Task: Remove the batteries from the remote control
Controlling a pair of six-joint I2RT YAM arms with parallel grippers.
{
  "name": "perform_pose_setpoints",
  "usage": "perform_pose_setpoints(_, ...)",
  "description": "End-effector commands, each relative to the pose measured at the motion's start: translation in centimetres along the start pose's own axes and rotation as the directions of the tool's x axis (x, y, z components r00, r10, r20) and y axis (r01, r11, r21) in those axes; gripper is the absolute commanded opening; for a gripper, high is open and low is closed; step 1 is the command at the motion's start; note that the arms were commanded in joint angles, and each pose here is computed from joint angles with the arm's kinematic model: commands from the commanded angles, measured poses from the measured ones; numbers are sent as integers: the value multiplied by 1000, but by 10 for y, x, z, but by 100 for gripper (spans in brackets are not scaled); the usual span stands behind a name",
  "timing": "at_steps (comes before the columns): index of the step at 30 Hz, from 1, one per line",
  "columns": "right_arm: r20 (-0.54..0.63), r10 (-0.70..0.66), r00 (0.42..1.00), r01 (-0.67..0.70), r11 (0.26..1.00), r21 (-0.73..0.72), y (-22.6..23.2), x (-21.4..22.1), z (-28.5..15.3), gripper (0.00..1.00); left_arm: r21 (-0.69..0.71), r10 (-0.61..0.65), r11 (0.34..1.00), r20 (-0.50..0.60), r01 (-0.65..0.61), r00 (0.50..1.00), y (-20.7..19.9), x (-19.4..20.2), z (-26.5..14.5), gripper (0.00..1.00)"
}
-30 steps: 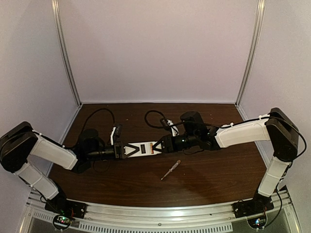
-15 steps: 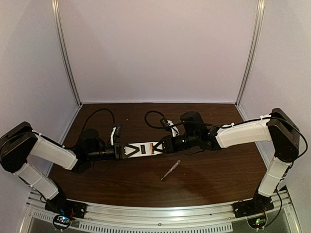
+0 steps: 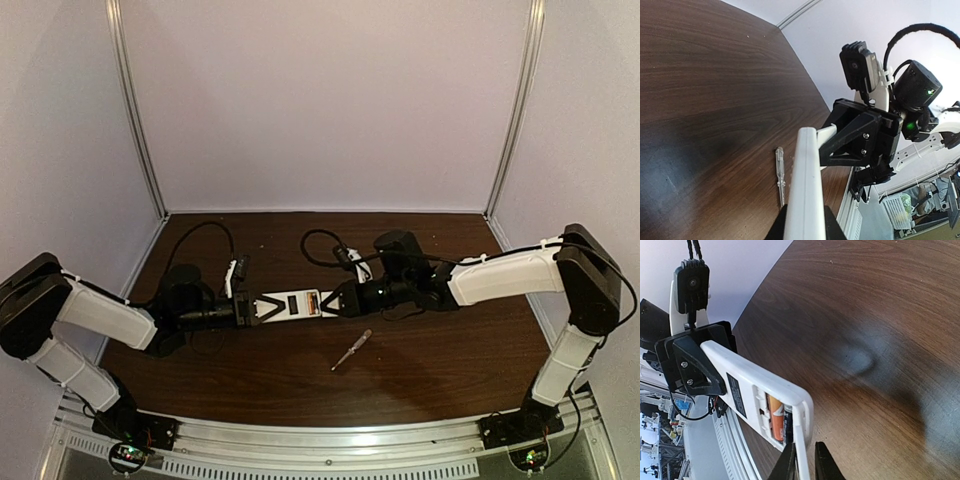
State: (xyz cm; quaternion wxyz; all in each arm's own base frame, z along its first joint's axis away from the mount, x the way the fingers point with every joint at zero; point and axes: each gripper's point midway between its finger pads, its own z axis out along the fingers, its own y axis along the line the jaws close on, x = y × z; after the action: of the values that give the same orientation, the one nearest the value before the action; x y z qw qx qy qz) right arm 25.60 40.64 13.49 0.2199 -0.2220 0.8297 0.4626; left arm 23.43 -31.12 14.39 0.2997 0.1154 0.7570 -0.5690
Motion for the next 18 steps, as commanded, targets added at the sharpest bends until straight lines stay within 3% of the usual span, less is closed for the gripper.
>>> perform_pose_setpoints(1,19,-14,1000,13,1000,13,4,-1,-9,15,38,54,998,47,-55,997,-15,-13,-2,0)
perform_pose_setpoints(18,37,-33,999,29,996,90,-6,3,-24,0,30,56,998,63,-58,996,-17,-14,-8,0)
